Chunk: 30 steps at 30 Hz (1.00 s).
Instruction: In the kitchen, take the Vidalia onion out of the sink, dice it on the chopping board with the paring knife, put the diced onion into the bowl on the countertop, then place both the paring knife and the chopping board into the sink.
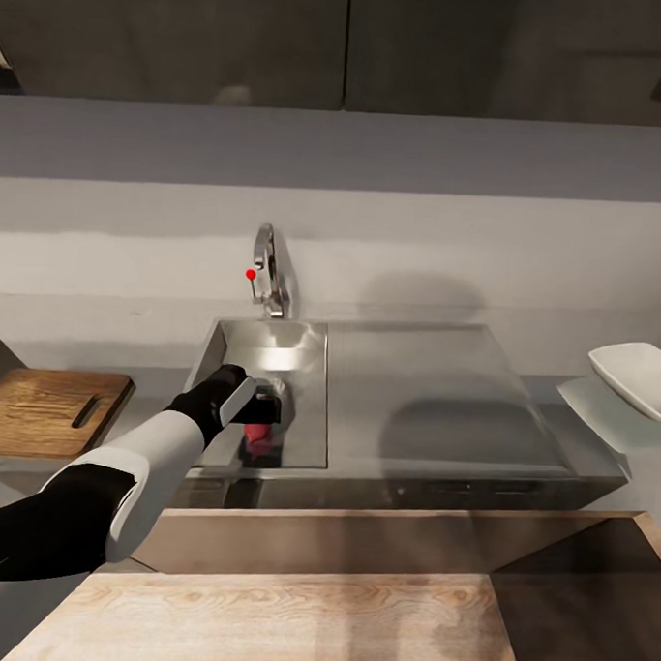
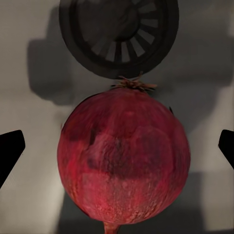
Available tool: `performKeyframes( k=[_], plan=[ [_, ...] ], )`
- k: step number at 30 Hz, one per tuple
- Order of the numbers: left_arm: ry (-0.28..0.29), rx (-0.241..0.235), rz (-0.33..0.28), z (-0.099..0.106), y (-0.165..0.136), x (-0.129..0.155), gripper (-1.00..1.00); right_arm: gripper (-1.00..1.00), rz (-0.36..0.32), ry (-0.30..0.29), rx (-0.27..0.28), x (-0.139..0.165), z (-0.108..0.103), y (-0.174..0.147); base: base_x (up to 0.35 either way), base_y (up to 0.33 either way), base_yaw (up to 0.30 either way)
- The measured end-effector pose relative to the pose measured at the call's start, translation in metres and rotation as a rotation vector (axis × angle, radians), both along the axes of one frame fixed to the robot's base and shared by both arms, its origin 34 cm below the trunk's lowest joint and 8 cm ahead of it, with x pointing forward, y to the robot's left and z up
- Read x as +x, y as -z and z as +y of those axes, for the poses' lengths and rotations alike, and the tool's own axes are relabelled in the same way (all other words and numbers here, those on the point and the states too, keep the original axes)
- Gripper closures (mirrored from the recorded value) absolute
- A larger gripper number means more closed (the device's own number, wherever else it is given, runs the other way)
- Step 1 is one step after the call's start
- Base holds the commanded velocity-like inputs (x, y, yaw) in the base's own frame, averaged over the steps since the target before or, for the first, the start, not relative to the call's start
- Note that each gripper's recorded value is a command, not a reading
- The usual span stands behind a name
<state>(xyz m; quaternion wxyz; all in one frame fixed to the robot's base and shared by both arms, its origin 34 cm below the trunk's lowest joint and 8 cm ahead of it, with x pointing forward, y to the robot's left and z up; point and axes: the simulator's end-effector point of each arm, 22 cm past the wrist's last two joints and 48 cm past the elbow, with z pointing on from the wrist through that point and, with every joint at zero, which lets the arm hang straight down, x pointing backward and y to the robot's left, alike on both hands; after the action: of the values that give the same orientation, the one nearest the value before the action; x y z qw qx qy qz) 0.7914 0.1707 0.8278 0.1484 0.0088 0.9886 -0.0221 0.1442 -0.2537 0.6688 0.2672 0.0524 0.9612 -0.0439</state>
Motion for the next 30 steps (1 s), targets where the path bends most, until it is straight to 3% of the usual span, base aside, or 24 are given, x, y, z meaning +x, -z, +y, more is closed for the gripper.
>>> performKeyframes(
  k=[30],
  plan=[
    [-0.003,0.002,0.016,0.003,0.011,-0.002,-1.0,-1.0,0.002,0.0,-0.001,0.0,-0.002,-0.001,0.0,0.0,0.0]
  ],
)
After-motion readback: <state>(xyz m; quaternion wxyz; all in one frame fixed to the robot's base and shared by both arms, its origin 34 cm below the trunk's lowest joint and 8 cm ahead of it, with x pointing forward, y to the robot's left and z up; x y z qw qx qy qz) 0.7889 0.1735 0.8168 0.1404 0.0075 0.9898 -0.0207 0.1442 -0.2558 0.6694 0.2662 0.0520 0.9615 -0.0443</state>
